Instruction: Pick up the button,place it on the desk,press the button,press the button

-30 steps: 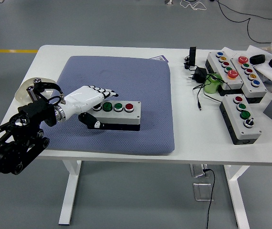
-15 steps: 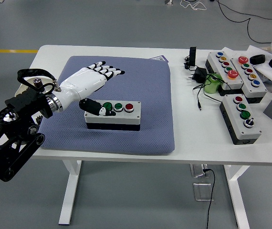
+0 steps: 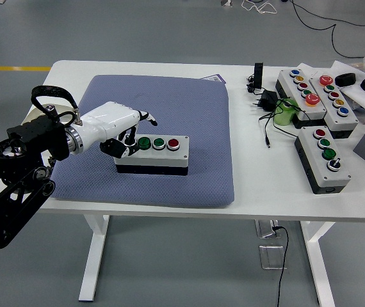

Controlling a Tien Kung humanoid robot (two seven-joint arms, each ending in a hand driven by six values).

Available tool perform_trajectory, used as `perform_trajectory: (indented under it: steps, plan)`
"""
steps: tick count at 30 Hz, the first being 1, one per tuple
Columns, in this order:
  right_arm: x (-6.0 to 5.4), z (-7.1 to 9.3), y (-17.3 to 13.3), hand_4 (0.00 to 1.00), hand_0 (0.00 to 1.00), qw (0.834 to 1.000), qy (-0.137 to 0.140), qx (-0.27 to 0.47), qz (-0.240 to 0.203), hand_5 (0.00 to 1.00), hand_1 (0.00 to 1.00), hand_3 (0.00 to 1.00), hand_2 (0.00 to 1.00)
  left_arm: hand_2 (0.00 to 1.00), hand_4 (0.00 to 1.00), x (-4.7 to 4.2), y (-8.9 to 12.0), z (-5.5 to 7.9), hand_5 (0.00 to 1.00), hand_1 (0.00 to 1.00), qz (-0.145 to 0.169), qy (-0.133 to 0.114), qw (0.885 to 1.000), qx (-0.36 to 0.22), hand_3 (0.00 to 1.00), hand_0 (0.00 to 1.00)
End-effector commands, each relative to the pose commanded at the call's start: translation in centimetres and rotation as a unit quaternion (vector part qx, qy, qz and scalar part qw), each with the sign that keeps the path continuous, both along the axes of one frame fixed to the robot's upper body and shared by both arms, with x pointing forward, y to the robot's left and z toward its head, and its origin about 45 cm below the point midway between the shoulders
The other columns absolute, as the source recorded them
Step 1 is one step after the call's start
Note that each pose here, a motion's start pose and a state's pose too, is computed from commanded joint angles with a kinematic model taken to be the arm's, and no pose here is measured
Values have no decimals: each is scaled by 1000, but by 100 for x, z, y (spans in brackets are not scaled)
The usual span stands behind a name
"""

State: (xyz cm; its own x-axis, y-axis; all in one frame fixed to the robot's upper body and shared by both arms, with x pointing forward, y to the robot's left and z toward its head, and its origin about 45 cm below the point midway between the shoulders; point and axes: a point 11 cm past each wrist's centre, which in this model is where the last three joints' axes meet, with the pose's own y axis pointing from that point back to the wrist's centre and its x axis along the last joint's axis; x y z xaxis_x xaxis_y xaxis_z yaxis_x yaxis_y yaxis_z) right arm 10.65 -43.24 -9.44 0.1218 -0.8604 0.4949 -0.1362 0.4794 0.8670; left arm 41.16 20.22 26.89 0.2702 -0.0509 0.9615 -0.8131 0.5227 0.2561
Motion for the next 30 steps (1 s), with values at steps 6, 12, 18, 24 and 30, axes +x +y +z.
perform_trajectory:
  steps: [6,12,18,24,30]
  plan:
    - [0,0,0,231,642,1000,1,0,1,236,568,626,620,47,553,-20,-41,-46,2,2,-4,13,1000,11,749,23]
    - [5,0,2,231,641,1000,0,0,1,236,568,626,619,45,558,-26,-85,-88,2,2,-8,15,1000,15,749,21]
    - [9,1,3,231,641,1000,1,0,2,236,568,626,619,43,560,-9,-131,-126,2,2,-10,19,1000,18,752,26]
    - [5,2,-1,231,641,1000,1,-1,1,236,567,626,618,45,562,-13,-115,-237,2,2,-4,39,999,32,752,27]
    - [-15,-2,-3,231,640,1000,3,-1,1,236,567,626,618,46,564,-33,-122,-325,2,2,-5,55,998,43,750,22]
